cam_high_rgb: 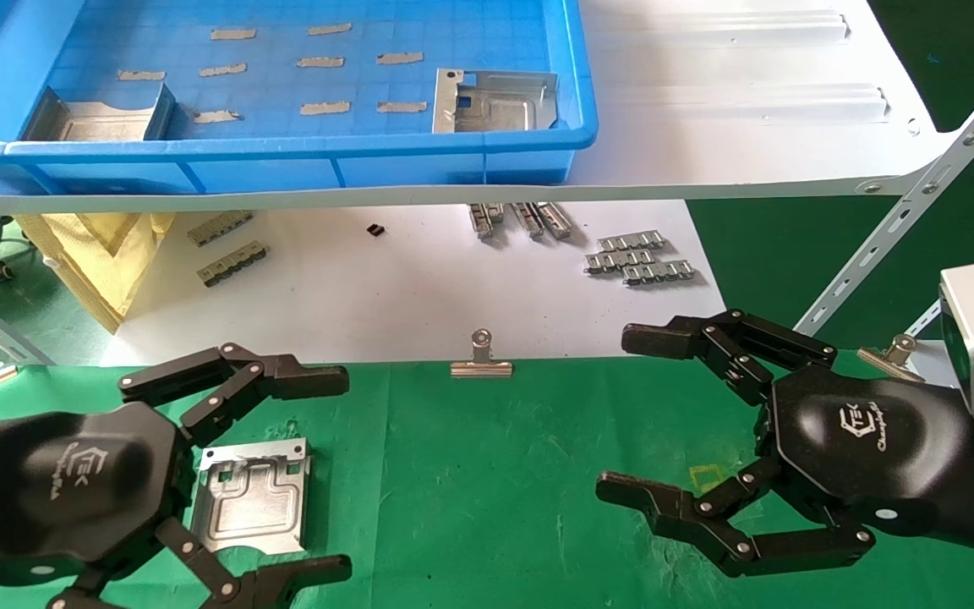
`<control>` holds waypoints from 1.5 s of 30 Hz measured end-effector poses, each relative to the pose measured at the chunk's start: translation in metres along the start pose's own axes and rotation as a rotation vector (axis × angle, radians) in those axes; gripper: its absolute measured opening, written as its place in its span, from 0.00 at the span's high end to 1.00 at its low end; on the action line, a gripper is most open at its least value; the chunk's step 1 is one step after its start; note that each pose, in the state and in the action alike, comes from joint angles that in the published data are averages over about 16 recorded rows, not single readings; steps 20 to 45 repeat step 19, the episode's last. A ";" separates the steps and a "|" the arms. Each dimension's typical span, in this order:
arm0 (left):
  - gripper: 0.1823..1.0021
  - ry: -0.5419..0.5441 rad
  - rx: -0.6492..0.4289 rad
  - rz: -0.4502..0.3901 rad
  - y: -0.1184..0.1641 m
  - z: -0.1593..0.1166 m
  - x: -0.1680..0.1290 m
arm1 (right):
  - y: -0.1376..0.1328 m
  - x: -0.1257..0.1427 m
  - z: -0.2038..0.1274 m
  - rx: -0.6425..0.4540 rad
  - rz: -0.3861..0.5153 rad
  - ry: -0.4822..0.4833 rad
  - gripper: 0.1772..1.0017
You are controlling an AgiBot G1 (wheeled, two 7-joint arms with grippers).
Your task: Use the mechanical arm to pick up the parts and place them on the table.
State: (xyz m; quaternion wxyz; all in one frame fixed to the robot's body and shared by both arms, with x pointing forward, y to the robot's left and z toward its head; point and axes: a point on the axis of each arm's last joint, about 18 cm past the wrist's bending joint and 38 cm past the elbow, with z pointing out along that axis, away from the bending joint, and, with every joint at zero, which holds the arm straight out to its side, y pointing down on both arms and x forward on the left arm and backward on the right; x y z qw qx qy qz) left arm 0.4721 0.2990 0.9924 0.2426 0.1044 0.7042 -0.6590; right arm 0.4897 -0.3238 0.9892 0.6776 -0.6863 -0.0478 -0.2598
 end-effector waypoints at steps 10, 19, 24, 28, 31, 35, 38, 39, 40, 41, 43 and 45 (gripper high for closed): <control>0.00 -0.004 -0.002 -0.001 0.001 0.000 -0.002 | 0.000 0.000 0.000 0.000 0.000 0.000 0.00; 0.00 -0.006 -0.002 -0.001 0.002 0.000 -0.003 | 0.000 0.000 0.000 0.000 0.000 0.000 0.00; 0.00 -0.006 -0.002 -0.001 0.002 0.000 -0.003 | 0.000 0.000 0.000 0.000 0.000 0.000 0.00; 0.00 -0.006 -0.002 -0.001 0.002 0.000 -0.003 | 0.000 0.000 0.000 0.000 0.000 0.000 0.00; 0.00 -0.006 -0.002 -0.001 0.002 0.000 -0.003 | 0.000 0.000 0.000 0.000 0.000 0.000 0.00; 0.00 -0.006 -0.002 -0.001 0.002 0.000 -0.003 | 0.000 0.000 0.000 0.000 0.000 0.000 0.00; 0.00 -0.006 -0.002 -0.001 0.002 0.000 -0.003 | 0.000 0.000 0.000 0.000 0.000 0.000 0.00; 0.00 -0.006 -0.002 -0.001 0.002 0.000 -0.003 | 0.000 0.000 0.000 0.000 0.000 0.000 0.00; 0.00 -0.006 -0.002 -0.001 0.002 0.000 -0.003 | 0.000 0.000 0.000 0.000 0.000 0.000 0.00; 0.00 -0.006 -0.002 -0.001 0.002 0.000 -0.003 | 0.000 0.000 0.000 0.000 0.000 0.000 0.00; 0.00 -0.006 -0.002 -0.001 0.002 0.000 -0.003 | 0.000 0.000 0.000 0.000 0.000 0.000 0.00; 0.00 -0.006 -0.002 -0.001 0.002 0.000 -0.003 | 0.000 0.000 0.000 0.000 0.000 0.000 0.00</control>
